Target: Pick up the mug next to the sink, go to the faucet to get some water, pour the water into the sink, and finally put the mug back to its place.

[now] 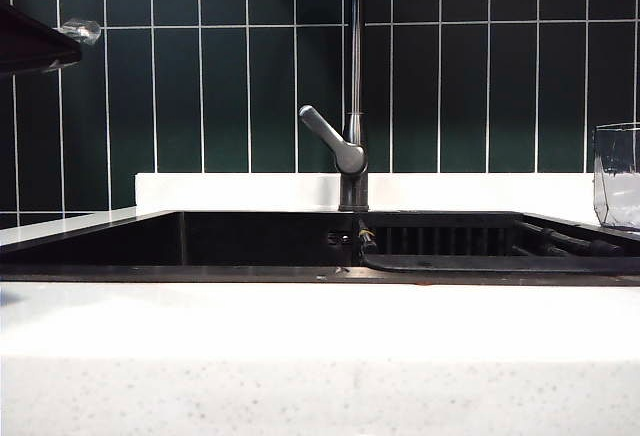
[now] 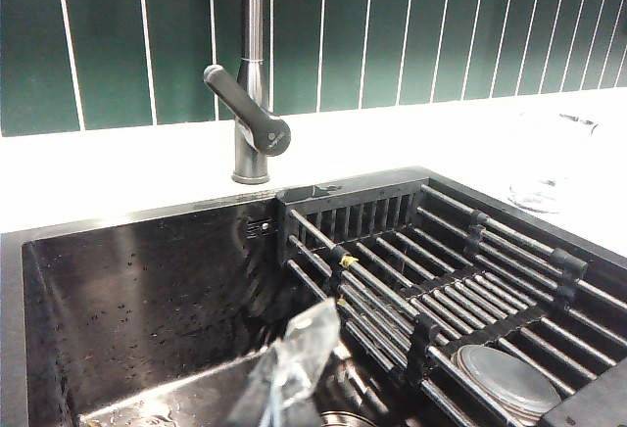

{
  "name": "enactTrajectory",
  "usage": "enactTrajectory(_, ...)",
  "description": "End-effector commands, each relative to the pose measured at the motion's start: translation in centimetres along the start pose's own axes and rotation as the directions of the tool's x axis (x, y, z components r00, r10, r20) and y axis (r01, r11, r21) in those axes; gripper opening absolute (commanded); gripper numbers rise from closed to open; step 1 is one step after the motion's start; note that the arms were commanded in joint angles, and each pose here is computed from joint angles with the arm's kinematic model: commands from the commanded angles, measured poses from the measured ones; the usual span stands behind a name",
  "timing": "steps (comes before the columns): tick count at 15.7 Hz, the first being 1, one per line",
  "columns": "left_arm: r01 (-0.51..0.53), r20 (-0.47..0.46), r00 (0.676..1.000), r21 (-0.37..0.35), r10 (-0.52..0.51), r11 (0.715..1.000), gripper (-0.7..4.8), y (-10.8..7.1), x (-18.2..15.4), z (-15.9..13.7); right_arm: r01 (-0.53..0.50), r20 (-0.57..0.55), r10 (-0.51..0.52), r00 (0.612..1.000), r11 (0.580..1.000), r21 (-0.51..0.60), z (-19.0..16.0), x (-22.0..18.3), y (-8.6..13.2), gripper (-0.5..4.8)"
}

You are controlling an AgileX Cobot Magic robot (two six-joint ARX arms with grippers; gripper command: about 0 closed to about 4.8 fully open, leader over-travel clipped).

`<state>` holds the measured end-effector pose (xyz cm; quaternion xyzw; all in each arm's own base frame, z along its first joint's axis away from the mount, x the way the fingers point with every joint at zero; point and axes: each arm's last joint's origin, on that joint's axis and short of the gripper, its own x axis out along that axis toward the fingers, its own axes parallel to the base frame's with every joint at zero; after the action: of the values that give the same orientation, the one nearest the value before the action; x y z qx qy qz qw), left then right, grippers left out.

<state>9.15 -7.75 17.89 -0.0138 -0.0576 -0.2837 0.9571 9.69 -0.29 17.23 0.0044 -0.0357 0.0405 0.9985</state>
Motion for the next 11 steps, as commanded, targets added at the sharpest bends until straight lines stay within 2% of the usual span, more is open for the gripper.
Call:
enactTrajectory(1, -0.001, 0.015, 1.000, -0.002, 0.001, 1.000, -0.05, 0.0, 0.0, 0.2, -0.001, 0.004, 0.001, 1.000, 1.000, 0.003, -0.1, 0.0, 0.0, -0.06)
enactTrajectory(3, -0.014, 0.038, 0.999, -0.003, 0.014, 1.000, -0.05, 0.3, -0.3, 0.5, -0.001, 0.004, 0.001, 1.000, 1.000, 0.003, -0.1, 0.0, 0.0, -0.06)
enactTrajectory(5, -0.090, 0.055, 0.994, 0.004, 0.090, 0.996, -0.05, 1.2, -0.8, 0.7, -0.001, 0.004, 0.001, 1.000, 1.000, 0.003, -0.1, 0.0, 0.0, -0.06)
enactTrajectory(8, -0.252, 0.021, 0.968, 0.032, 0.251, 0.967, -0.05, 3.2, -1.6, 0.3, -0.001, 0.004, 0.001, 1.000, 1.000, 0.003, -0.1, 0.0, 0.0, -0.06)
enactTrajectory(11, -0.321, 0.031, 0.947, 0.050, 0.320, 0.946, -0.05, 4.9, -2.9, 0.3, -0.001, 0.004, 0.001, 1.000, 1.000, 0.003, -0.1, 0.0, 0.0, -0.06)
